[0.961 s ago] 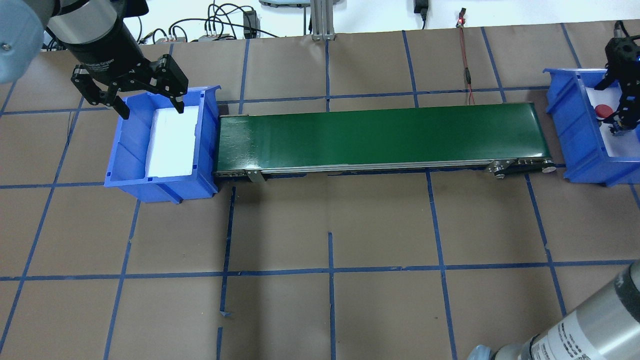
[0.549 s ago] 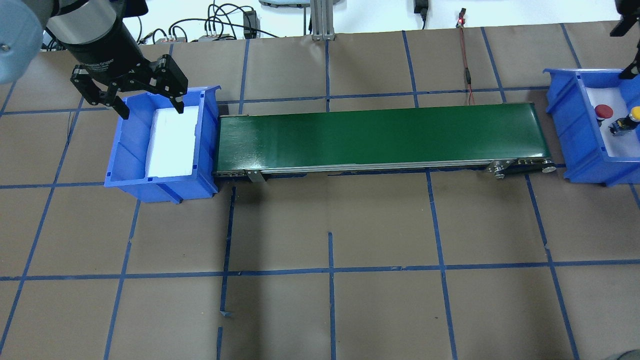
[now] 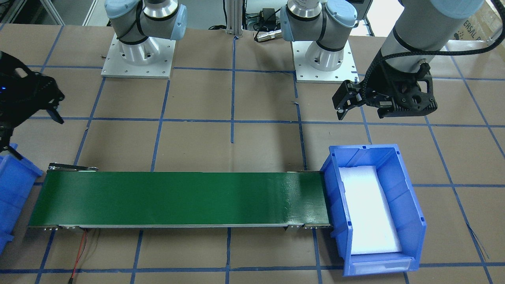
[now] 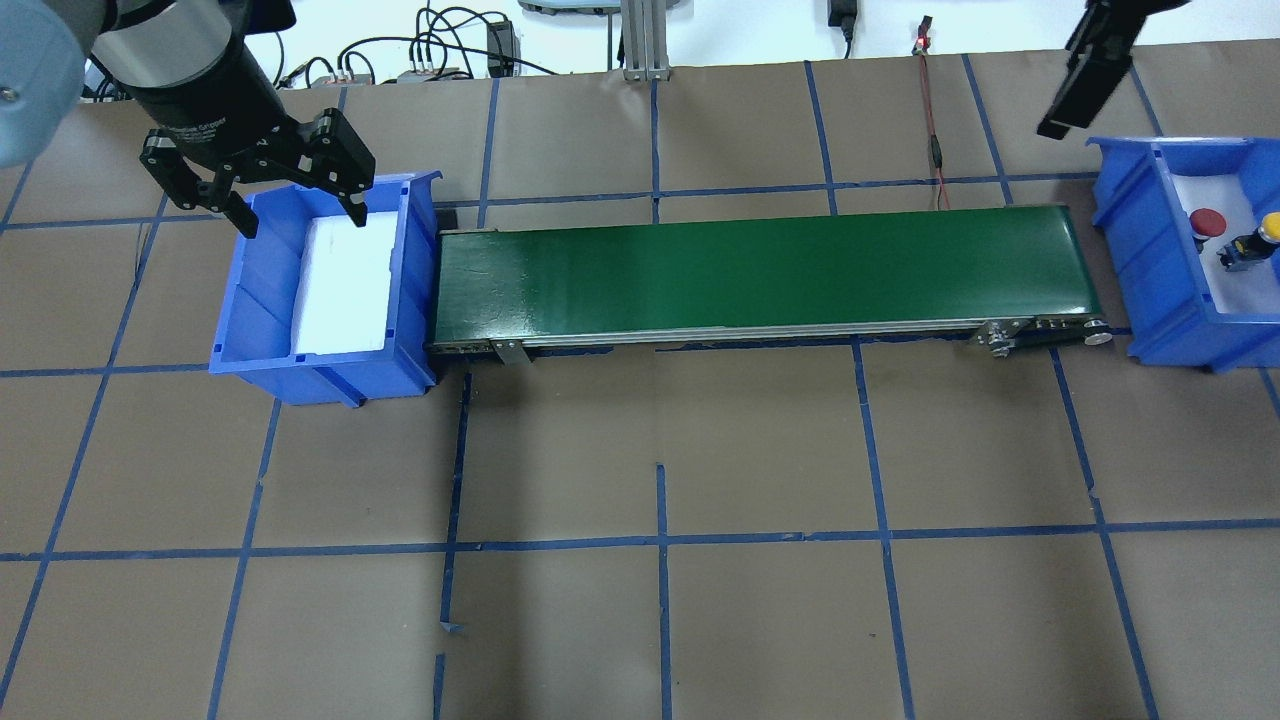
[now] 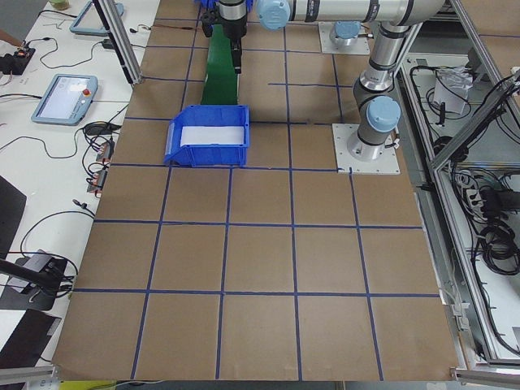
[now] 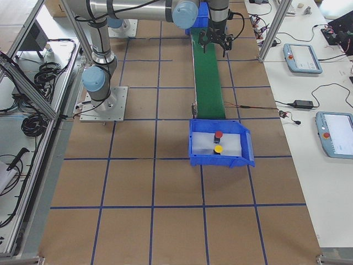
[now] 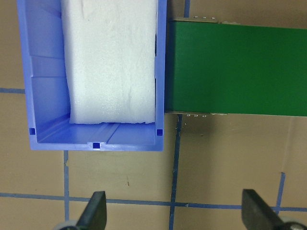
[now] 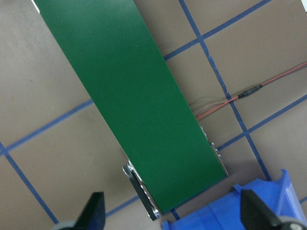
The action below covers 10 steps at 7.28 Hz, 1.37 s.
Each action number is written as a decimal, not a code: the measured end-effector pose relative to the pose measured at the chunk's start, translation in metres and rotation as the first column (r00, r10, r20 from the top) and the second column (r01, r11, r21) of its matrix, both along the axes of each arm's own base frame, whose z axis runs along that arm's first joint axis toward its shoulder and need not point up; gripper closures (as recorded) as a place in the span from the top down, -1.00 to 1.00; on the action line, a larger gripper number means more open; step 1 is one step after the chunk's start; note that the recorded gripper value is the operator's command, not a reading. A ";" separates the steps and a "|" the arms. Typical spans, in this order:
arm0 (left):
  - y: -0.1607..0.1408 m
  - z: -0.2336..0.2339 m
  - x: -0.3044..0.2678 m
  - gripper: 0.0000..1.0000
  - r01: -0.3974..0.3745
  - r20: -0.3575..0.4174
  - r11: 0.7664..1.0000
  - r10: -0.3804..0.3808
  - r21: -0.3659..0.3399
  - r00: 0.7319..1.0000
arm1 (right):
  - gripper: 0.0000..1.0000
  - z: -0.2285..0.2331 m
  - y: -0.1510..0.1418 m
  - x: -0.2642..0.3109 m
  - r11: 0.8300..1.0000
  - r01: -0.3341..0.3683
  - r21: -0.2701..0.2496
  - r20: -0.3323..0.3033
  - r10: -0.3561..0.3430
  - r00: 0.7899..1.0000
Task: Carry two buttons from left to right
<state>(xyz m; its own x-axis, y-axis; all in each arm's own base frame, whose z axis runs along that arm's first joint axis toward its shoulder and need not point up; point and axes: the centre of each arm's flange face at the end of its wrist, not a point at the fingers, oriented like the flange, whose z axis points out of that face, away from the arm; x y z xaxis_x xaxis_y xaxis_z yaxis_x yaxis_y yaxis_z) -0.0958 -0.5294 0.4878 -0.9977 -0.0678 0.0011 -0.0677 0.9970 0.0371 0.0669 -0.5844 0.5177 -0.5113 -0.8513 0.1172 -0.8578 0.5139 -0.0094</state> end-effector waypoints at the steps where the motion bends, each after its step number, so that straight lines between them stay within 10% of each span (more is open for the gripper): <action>1: 0.000 0.000 0.000 1.00 0.000 0.000 1.000 0.000 0.000 1.000 | 0.99 0.002 0.004 0.032 0.994 0.109 -0.013 0.019 -0.109 0.994; 2: 0.000 0.000 0.000 1.00 0.000 0.000 1.000 0.000 0.000 1.000 | 0.99 0.001 0.008 0.052 0.965 0.262 -0.011 0.044 -0.261 0.964; 3: 0.000 0.000 0.000 1.00 0.000 0.000 1.000 0.000 0.000 1.000 | 0.99 -0.003 0.014 0.072 0.889 0.457 0.010 0.074 -0.456 0.887; 5: 0.000 0.000 0.000 1.00 0.000 0.000 1.000 0.000 0.001 1.000 | 0.99 -0.013 0.031 0.107 0.684 0.727 0.060 0.102 -0.728 0.678; 6: 0.000 -0.001 0.000 1.00 0.000 0.000 1.000 0.000 0.001 1.000 | 0.99 -0.013 0.040 0.111 0.628 0.775 0.066 0.102 -0.777 0.621; 8: 0.000 -0.001 0.000 1.00 0.000 0.000 1.000 0.000 0.002 1.000 | 0.99 -0.017 0.058 0.108 0.553 0.830 0.065 0.093 -0.832 0.547; 10: 0.000 0.000 0.000 1.00 0.000 0.000 1.000 0.000 0.000 1.000 | 1.00 -0.017 0.065 0.105 0.533 0.844 0.062 0.097 -0.844 0.527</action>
<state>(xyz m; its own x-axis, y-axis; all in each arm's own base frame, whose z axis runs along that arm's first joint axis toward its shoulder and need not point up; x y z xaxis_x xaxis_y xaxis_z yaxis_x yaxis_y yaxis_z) -0.0957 -0.5293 0.4876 -0.9977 -0.0683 0.0011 -0.0682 0.9970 0.0375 0.1717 -0.5196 0.5004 -0.9998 -0.0165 0.0139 -0.0173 0.9980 -0.0606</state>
